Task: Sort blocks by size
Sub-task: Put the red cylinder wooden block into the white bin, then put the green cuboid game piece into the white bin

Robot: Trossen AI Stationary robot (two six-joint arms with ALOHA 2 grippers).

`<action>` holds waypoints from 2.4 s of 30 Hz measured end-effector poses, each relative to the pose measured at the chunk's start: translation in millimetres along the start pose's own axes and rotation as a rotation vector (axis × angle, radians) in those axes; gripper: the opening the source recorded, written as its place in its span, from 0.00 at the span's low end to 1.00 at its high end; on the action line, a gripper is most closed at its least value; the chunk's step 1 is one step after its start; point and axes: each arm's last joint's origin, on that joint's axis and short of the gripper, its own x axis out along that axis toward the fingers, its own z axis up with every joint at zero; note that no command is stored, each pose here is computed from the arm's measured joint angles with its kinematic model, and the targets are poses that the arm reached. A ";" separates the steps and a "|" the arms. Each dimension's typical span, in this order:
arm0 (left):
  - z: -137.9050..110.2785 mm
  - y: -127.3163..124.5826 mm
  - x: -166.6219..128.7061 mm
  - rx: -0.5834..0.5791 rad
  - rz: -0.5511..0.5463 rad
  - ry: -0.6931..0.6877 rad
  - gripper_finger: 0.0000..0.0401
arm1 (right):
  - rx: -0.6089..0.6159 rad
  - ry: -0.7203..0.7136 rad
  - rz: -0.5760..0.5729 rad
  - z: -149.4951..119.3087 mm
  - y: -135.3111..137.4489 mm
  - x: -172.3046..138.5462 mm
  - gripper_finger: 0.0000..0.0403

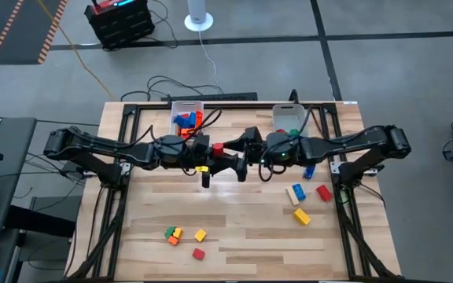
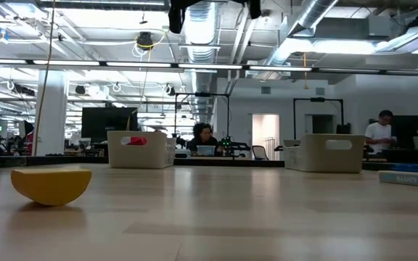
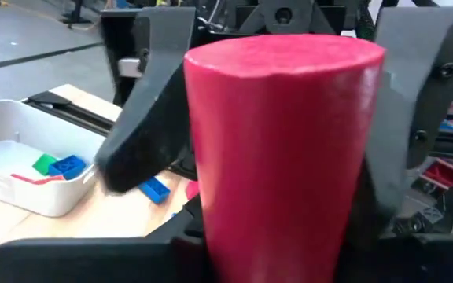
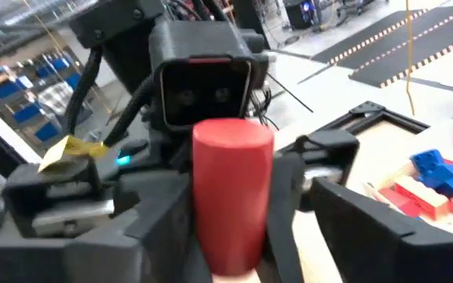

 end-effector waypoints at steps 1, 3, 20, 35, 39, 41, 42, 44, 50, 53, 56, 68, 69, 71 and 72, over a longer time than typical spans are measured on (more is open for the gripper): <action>0.9 0.1 -0.6 -0.005 0.002 -0.004 0.24 | -0.002 0.007 0.000 3.2 -1.3 -4.1 0.74; 3.2 0.9 -1.7 -0.012 0.005 -0.012 0.24 | -0.002 0.006 -0.004 12.0 -3.4 -14.5 0.77; 1.8 134.5 -53.3 0.100 0.765 0.518 0.24 | 0.014 0.069 -0.132 14.3 15.6 -72.5 0.75; -15.3 218.8 -64.0 0.077 1.019 0.719 0.25 | 0.100 0.161 -0.114 -24.5 40.8 -56.4 0.75; -23.0 233.2 -68.1 0.031 1.025 0.788 0.25 | 0.103 0.148 -0.119 -23.7 41.7 -57.3 0.75; -26.2 236.5 -69.6 0.002 1.011 0.823 0.27 | 0.105 0.145 -0.115 -23.7 42.6 -57.8 0.75; -27.9 237.0 -70.0 -0.005 1.002 0.842 0.28 | 0.105 0.145 -0.116 -23.7 42.6 -57.8 0.75; -29.2 237.2 -70.4 0.002 0.991 0.864 0.34 | 0.105 0.146 -0.115 -23.8 42.6 -57.8 0.75; -21.7 226.7 -77.9 0.003 0.960 0.878 0.49 | 0.095 0.143 -0.124 -22.5 40.0 -56.5 0.75; -4.2 214.6 -81.7 0.068 0.928 0.862 0.52 | 0.094 0.143 -0.138 -21.5 36.8 -55.3 0.75; 16.1 191.9 -87.5 0.155 0.876 0.833 0.52 | 0.088 0.152 -0.164 -20.9 31.4 -53.6 0.75; -4.5 48.1 -135.5 -0.048 0.378 1.014 0.51 | 0.030 0.204 -0.214 -20.0 16.5 -50.0 0.75; -12.8 36.8 -138.0 -0.066 0.349 1.042 0.51 | 0.019 0.213 -0.220 -20.4 15.1 -50.0 0.75; -29.2 13.8 -140.6 -0.121 0.289 1.079 0.51 | 0.007 0.230 -0.233 -21.4 12.7 -50.1 0.75; -37.1 2.6 -141.7 -0.157 0.267 1.094 0.51 | 0.002 0.239 -0.244 -21.7 10.7 -50.0 0.75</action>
